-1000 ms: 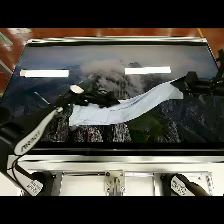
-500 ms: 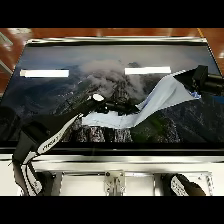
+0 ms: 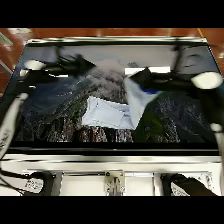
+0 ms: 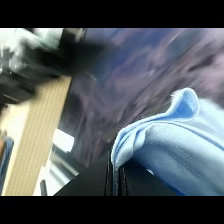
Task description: Fold the shirts.
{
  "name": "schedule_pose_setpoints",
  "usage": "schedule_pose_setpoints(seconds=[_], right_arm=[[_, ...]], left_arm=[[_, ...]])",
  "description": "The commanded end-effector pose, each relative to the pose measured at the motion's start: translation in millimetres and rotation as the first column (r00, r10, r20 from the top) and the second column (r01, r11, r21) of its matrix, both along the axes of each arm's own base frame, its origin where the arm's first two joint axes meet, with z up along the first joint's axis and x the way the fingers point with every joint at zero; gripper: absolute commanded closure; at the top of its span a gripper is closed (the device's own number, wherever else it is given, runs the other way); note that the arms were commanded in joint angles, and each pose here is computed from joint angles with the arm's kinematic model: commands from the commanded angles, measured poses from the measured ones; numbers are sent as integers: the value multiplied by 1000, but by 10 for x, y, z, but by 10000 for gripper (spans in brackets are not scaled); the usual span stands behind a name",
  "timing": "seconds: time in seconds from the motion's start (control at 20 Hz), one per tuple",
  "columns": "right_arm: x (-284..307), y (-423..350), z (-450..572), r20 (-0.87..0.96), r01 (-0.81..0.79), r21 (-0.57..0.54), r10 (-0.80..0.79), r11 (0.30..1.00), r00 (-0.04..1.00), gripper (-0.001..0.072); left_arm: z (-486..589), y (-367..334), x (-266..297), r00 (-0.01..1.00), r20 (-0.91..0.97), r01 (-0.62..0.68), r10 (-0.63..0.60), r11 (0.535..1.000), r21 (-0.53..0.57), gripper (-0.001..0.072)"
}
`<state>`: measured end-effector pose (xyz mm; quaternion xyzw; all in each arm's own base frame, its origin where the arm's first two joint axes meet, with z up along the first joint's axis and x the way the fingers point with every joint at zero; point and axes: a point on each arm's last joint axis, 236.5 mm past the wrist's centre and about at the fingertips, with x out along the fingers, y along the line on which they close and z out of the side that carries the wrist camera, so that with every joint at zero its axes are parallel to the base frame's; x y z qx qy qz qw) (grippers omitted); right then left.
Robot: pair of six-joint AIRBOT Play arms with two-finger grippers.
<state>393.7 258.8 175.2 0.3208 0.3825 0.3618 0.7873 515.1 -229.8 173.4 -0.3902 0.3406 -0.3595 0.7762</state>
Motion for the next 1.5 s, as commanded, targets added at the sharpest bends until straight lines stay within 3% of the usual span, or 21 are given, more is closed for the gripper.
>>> schedule_pose_setpoints(seconds=[0.0,0.25,0.3,0.35,0.4,0.65,0.75,0.8,0.9,1.0,1.05,1.25,1.45], right_arm=[[-45,1049,-698,-38,-37,-30,36,999,999,652],[-209,1703,-1781,-328,11,25,-3,1000,945,626],[-189,1720,-1828,-350,29,41,-13,999,937,493],[-134,1694,-1817,-353,46,54,-24,997,935,118],[-104,1650,-1780,-357,45,66,-18,997,934,47],[-140,1126,-1453,-399,-104,138,151,985,904,48],[-137,712,-1363,-403,-149,104,178,983,898,50],[-127,438,-1392,-415,-154,46,159,987,896,82],[-137,-398,-1676,-490,-116,-205,1,972,872,102],[-316,-1241,-2016,-571,-111,-454,-193,884,798,98],[-444,-1483,-2141,-609,-139,-507,-239,851,757,42],[-515,-1321,-2560,-682,-153,-428,-207,891,702,41],[-285,-926,-2876,-675,-103,-349,-174,932,717,42]], left_arm=[[875,1086,-188,976,166,-147,141,989,26,671],[1482,1594,-758,946,282,-189,162,980,68,670],[1513,1596,-842,946,289,-180,149,980,84,670],[1504,1589,-889,946,293,-177,139,978,109,670],[1482,1576,-923,947,293,-174,128,975,135,670],[1339,1545,-903,953,282,-166,111,970,180,670],[1308,1546,-902,955,277,-164,110,970,181,670],[1294,1550,-899,955,275,-165,110,969,184,670],[1286,1554,-899,955,274,-165,110,968,187,670],[1286,1554,-899,955,274,-165,110,968,187,670],[1287,1554,-898,955,275,-165,110,968,187,670],[1286,1554,-899,955,274,-165,110,968,187,670],[1287,1553,-899,956,274,-165,110,968,186,670]])
